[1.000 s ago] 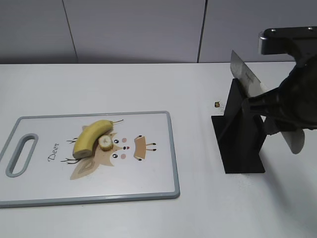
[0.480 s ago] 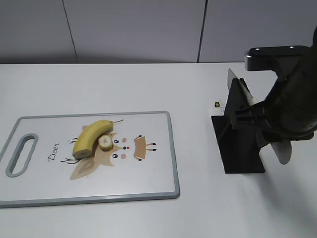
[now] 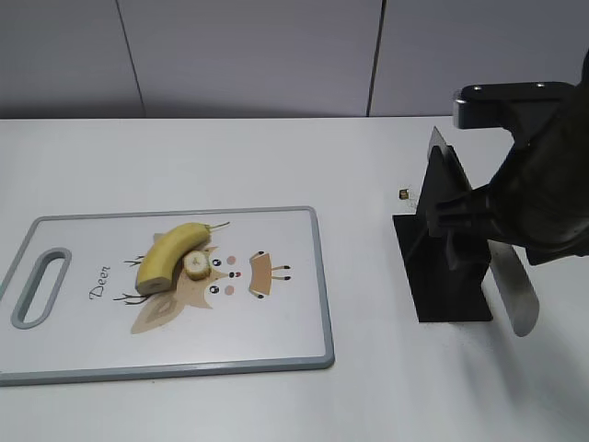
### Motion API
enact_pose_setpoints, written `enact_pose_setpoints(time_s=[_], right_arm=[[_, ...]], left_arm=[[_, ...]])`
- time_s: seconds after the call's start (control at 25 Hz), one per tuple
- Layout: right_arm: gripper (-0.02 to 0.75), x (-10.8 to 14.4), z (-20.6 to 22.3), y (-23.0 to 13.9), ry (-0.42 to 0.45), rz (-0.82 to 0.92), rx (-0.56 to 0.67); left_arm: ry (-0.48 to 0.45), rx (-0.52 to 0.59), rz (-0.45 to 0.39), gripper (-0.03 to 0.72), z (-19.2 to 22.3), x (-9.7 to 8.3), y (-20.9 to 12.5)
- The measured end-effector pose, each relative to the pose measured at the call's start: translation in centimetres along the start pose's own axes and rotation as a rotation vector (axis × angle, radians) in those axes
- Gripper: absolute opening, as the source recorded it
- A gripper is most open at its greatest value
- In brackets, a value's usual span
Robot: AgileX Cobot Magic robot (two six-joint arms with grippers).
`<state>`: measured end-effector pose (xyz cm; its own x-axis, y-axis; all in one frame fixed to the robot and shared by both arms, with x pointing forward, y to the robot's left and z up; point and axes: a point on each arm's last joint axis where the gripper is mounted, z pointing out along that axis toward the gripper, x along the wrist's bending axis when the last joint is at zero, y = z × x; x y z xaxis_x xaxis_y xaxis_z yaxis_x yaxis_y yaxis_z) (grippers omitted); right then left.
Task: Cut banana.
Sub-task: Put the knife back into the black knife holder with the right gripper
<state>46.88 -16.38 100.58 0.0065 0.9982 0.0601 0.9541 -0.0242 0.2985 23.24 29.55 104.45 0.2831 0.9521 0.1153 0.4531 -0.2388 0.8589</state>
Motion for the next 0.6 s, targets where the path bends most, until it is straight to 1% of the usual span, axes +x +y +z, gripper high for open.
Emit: enact_pose_setpoints(time_s=[0.12, 0.24, 0.44, 0.52, 0.6], right_arm=[[0.602, -0.1, -0.6, 0.0, 0.008, -0.037, -0.019], [0.604, -0.4, -2.5, -0.2, 0.045, -0.121, -0.071], [0.604, -0.7, -6.6, -1.6, 0.164, -0.335, -0.151], [0.604, -1.1, -8.0, -2.7, 0.210, -0.401, -0.185], [0.604, -2.0, -9.3, -4.1, 0.242, -0.454, -0.232]], left_arm=[[0.016, 0.002, -0.009, 0.589, 0.0, 0.0, 0.0], [0.059, 0.008, -0.033, 0.589, 0.0, 0.0, 0.0], [0.091, 0.011, -0.051, 0.589, 0.1, 0.0, 0.0], [0.091, 0.011, -0.052, 0.587, 0.1, 0.0, 0.0], [0.091, 0.011, -0.052, 0.587, 0.1, 0.0, 0.0]])
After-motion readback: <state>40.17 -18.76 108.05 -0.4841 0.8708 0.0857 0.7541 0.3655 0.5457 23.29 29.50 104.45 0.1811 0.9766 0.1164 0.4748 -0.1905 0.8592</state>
